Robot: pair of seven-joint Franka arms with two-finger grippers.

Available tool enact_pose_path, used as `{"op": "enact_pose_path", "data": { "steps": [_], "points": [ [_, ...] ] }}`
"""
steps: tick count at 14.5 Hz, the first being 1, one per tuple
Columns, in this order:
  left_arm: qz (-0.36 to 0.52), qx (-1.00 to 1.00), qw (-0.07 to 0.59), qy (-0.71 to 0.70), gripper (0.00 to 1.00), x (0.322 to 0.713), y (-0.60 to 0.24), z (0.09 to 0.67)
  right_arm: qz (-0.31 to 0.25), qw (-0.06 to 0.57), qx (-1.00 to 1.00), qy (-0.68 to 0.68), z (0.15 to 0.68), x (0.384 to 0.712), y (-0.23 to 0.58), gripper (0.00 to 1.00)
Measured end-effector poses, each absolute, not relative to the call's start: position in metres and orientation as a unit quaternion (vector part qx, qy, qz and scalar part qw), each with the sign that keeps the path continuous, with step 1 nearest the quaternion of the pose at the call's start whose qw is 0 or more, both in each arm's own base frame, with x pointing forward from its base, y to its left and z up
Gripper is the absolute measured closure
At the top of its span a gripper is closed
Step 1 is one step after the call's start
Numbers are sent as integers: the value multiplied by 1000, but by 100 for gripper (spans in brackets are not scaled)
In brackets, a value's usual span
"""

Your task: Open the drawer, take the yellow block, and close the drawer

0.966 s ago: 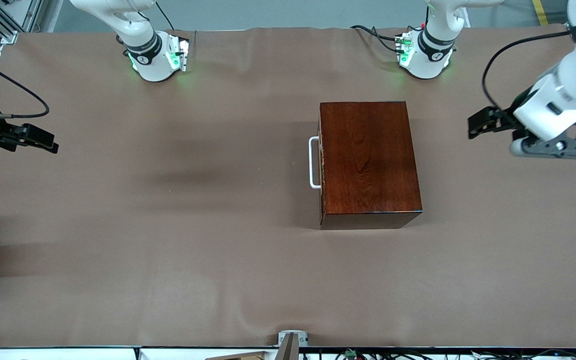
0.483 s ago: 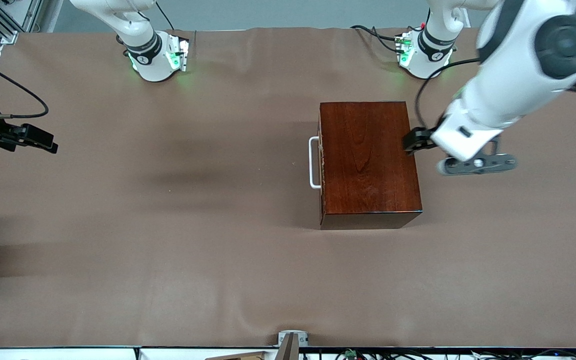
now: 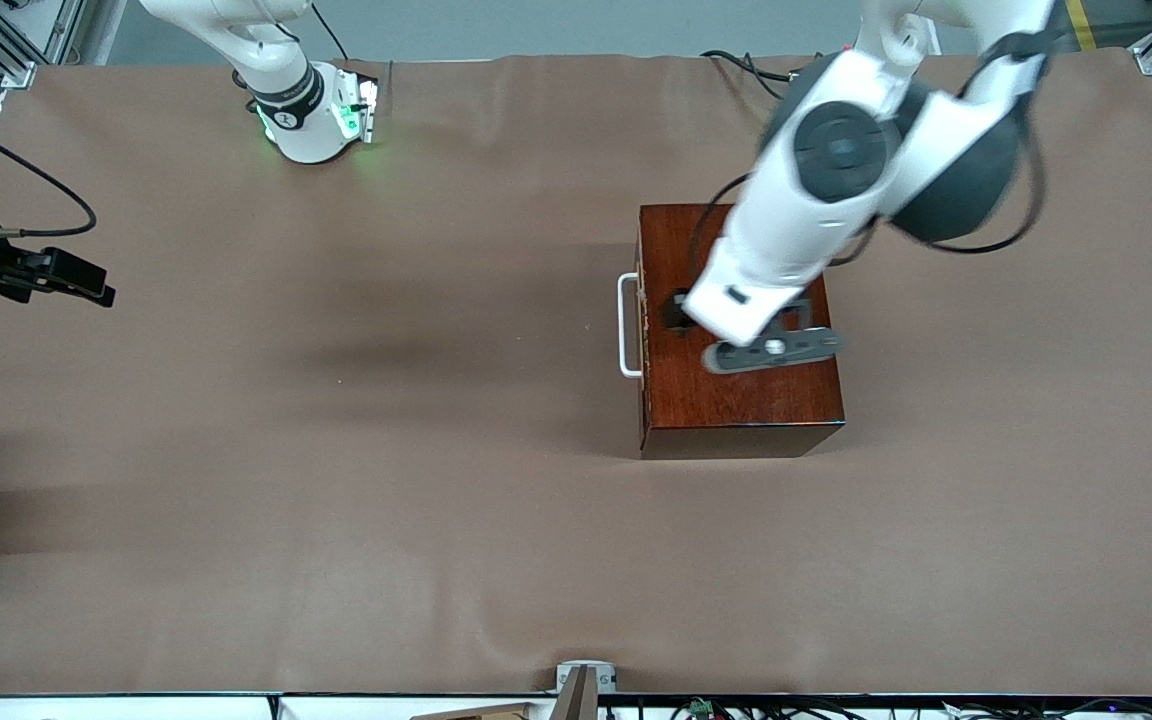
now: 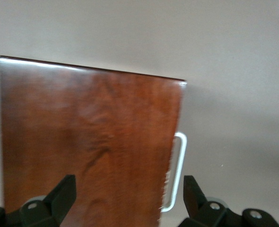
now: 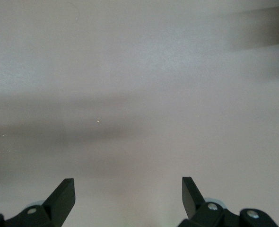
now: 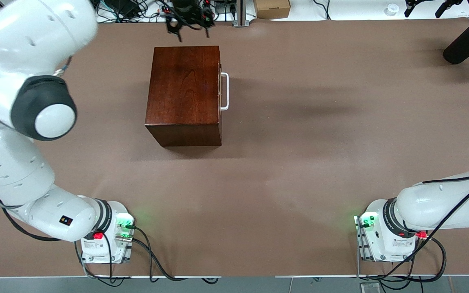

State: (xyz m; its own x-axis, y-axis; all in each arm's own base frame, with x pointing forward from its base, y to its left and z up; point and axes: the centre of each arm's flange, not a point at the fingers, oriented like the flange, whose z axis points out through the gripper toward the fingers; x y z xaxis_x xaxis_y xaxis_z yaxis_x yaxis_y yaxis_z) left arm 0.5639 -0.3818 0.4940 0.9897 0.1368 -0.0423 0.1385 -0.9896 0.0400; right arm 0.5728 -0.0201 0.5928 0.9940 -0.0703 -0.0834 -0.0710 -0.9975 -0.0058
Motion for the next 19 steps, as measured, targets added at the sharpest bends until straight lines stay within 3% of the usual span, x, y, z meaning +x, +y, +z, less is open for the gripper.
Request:
{"op": "enact_pose_path", "data": {
  "steps": [6,9,13,19],
  "points": [
    [46,997,17,65,0,517,-510,429,42,4,-998,36,593,573,-20,0],
    [60,997,-23,43,0,489,-547,387,42,4,-998,36,593,573,-20,0],
    [51,994,-98,22,0,461,-565,329,42,4,-998,36,593,573,-20,0],
    [23,989,-144,30,0,465,-551,297,42,4,-998,36,593,573,-20,0]
  ]
}}
